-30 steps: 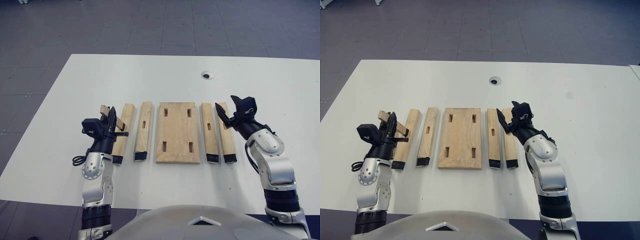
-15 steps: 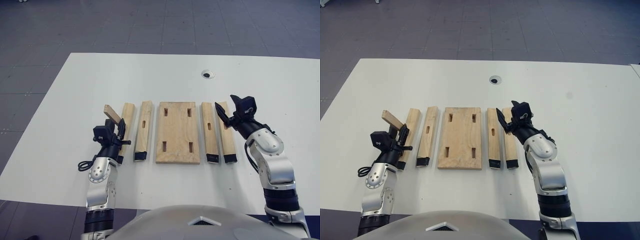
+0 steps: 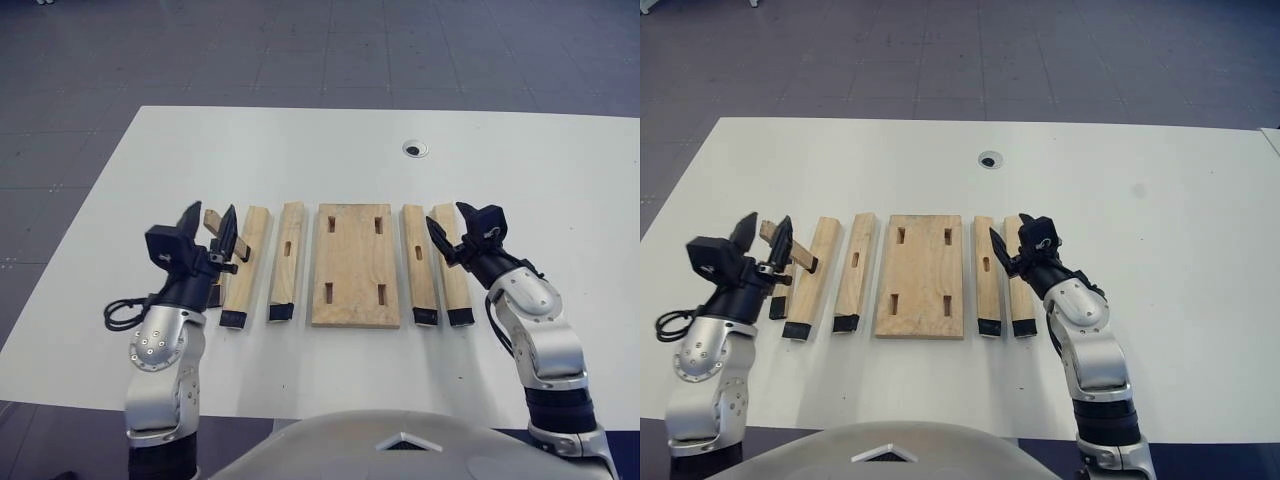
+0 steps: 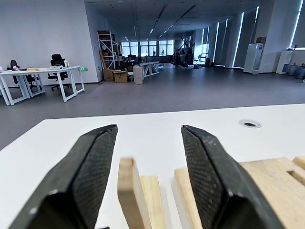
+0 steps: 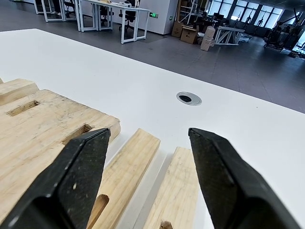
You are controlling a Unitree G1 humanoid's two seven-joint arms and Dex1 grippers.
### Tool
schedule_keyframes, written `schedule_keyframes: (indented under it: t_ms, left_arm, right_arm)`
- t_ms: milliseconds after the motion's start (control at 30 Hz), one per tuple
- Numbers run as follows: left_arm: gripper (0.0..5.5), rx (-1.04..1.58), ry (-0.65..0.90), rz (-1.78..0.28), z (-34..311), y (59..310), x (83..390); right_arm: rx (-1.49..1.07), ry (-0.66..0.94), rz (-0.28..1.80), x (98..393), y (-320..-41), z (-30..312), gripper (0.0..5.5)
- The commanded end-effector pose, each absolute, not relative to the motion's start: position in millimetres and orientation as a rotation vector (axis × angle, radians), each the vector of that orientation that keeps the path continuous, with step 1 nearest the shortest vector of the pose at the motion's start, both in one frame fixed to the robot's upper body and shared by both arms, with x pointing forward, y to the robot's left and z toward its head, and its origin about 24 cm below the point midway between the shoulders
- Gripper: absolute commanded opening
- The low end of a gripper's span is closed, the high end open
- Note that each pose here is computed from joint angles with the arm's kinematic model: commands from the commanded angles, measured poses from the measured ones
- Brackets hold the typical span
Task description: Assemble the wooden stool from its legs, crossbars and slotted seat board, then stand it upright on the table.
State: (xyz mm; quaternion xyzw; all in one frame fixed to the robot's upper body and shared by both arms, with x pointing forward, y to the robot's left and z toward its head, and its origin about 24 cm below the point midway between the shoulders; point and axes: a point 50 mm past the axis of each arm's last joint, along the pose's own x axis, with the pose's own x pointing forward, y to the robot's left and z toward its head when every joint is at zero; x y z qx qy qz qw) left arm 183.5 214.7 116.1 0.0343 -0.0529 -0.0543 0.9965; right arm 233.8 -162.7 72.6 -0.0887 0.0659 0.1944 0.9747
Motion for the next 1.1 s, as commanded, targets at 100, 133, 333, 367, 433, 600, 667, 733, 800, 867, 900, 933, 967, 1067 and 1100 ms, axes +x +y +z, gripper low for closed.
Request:
schedule_keyframes:
  t_ms: [100,133,333,367,433,600,667,733,800,867,900,933,967,1067,1100]
  left_arm:
    - [2.49,0.056,-0.268,-0.172,197.0,212.4,191.1]
    - [2.49,0.021,-0.286,-0.151,208.8,217.5,201.3]
    - [2.49,-0.183,-0.122,-0.104,201.2,230.2,255.4]
    - [2.49,-0.193,-0.091,-0.100,194.4,230.7,257.4]
    - [2.49,-0.214,-0.032,-0.102,181.5,227.0,255.2]
    - [2.49,-0.226,-0.012,-0.112,175.1,217.2,249.0]
    - [2.49,-0.214,-0.002,-0.109,173.0,216.6,248.3]
    - [2.49,-0.185,0.019,-0.107,168.8,215.9,246.0]
    - [2.49,-0.168,0.031,-0.104,164.8,215.6,243.5]
    - [2.49,-0.166,0.033,-0.093,162.7,217.2,242.7]
    - [2.49,-0.164,0.033,-0.090,162.1,218.0,242.9]
    - [2.49,-0.164,0.032,-0.088,161.9,218.7,243.4]
    - [2.49,-0.165,0.029,-0.089,162.0,218.9,244.3]
    - [2.49,-0.171,0.004,-0.094,166.6,217.9,247.7]
    - [2.49,-0.173,-0.019,-0.096,172.3,217.9,249.2]
  right_arm:
    - [-0.189,0.135,0.361,229.5,-166.1,72.1,3.02]
    - [-0.189,0.134,0.350,229.2,-166.8,71.9,3.02]
    - [-0.176,0.101,0.330,231.0,-160.9,74.9,3.02]
    - [-0.176,0.099,0.330,231.4,-160.7,75.3,3.02]
    - [-0.185,0.097,0.330,232.9,-161.4,76.1,3.02]
    - [-0.204,0.106,0.325,233.6,-164.3,74.9,3.02]
    - [-0.207,0.109,0.326,233.4,-164.7,74.6,3.02]
    - [-0.210,0.111,0.329,233.3,-164.9,74.5,3.02]
    - [-0.212,0.113,0.331,233.1,-165.0,74.4,3.02]
    - [-0.213,0.114,0.332,233.1,-165.2,74.4,3.02]
    - [-0.213,0.114,0.332,233.2,-165.4,74.4,3.02]
    - [-0.214,0.114,0.333,233.3,-165.3,74.4,3.02]
    - [-0.215,0.114,0.333,233.4,-165.3,74.5,3.02]
    - [-0.216,0.114,0.336,233.9,-165.2,74.4,3.02]
    - [-0.217,0.114,0.338,234.1,-165.2,74.5,3.02]
